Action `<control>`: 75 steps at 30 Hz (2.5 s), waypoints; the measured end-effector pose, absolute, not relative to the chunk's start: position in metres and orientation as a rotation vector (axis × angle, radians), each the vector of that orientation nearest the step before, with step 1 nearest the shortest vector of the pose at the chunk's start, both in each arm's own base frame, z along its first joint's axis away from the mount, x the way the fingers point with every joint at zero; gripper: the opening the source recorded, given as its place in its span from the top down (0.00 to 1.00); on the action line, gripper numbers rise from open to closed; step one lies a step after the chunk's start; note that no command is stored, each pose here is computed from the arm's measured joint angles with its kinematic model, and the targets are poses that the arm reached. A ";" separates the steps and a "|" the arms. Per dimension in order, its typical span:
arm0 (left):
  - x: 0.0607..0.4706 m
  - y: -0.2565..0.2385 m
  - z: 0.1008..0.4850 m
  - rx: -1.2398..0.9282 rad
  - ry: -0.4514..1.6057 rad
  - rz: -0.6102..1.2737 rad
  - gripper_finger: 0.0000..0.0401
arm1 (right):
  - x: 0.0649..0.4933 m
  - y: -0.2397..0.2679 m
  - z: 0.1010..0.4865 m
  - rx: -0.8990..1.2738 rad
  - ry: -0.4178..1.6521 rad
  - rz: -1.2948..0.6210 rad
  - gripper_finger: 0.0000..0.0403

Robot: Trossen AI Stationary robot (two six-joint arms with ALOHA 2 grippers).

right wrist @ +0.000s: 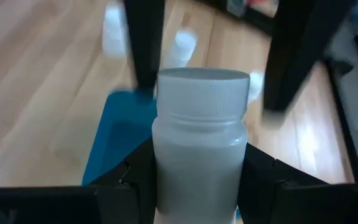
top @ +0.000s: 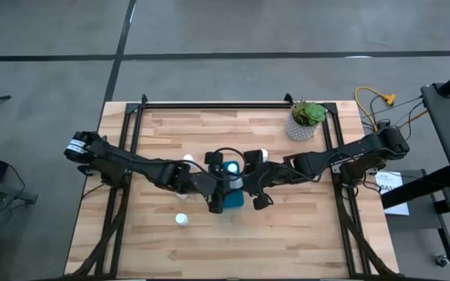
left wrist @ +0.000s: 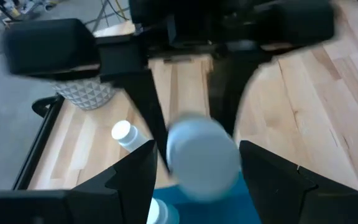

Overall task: Pick and place pill bottles into a basket
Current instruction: Put the white pill bottle into the blue bin

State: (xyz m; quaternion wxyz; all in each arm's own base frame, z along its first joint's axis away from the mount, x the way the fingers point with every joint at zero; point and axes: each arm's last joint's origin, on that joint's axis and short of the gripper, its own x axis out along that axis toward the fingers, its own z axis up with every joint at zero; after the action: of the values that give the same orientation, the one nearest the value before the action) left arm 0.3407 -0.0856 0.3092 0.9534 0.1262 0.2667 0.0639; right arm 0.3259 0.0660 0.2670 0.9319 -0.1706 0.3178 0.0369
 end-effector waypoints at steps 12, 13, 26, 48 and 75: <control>0.343 -0.084 0.308 0.257 0.554 0.130 0.47 | 0.326 0.065 0.267 -0.369 0.640 0.052 0.64; 0.343 -0.084 0.308 0.257 0.555 0.130 0.48 | 0.326 0.065 0.267 -0.370 0.639 0.052 0.64; 0.344 -0.083 0.312 0.256 0.546 0.136 0.64 | 0.327 0.065 0.267 -0.361 0.638 0.045 0.64; 0.343 -0.083 0.314 0.260 0.548 0.129 0.64 | 0.327 0.064 0.267 -0.364 0.639 0.023 0.54; 0.331 -0.075 0.305 0.220 0.705 0.208 0.64 | 0.294 0.056 0.286 -0.300 0.734 -0.029 0.47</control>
State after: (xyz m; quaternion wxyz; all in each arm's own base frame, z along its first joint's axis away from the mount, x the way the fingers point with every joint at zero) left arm 0.3308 -0.0754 0.3046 0.9272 0.1074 0.3441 0.1015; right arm 0.2944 0.0563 0.2857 0.9223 -0.1462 0.3575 -0.0142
